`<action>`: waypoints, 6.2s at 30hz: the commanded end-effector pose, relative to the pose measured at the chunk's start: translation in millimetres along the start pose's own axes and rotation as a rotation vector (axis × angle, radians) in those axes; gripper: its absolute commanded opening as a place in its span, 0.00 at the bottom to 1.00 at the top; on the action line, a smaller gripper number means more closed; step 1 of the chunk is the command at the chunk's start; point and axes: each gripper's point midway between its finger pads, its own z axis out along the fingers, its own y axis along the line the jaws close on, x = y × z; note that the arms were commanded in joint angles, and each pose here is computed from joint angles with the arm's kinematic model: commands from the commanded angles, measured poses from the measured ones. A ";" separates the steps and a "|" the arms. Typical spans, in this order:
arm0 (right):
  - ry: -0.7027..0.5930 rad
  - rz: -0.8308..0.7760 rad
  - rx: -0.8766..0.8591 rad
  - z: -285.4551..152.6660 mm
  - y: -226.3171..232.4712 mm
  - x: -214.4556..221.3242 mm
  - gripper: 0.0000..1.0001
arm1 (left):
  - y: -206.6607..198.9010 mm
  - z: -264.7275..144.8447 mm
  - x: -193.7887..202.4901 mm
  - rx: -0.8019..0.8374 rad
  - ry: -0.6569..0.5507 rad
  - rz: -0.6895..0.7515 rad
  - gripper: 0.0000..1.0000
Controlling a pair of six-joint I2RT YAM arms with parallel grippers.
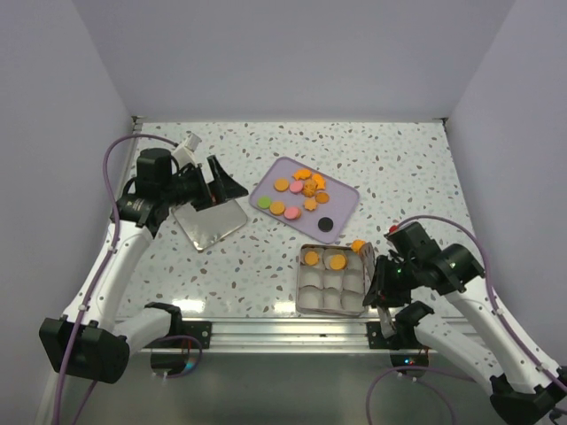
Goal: Pack the cookies
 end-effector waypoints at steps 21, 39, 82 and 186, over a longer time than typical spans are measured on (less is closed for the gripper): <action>0.191 0.032 0.140 -9.8 -19.6 28.9 0.34 | -12.4 -2.8 -6.2 0.045 -0.029 0.049 1.00; 0.107 -0.001 0.032 -33.1 38.4 -15.2 0.37 | -12.4 7.0 -13.4 0.062 -0.026 0.043 1.00; 0.217 -0.247 0.343 59.2 98.8 -176.0 0.50 | -21.0 5.9 -21.4 0.090 -0.038 0.049 1.00; 0.381 -0.435 0.158 20.2 104.5 -4.4 0.51 | -357.1 -170.4 -198.7 1.153 -0.320 -0.295 1.00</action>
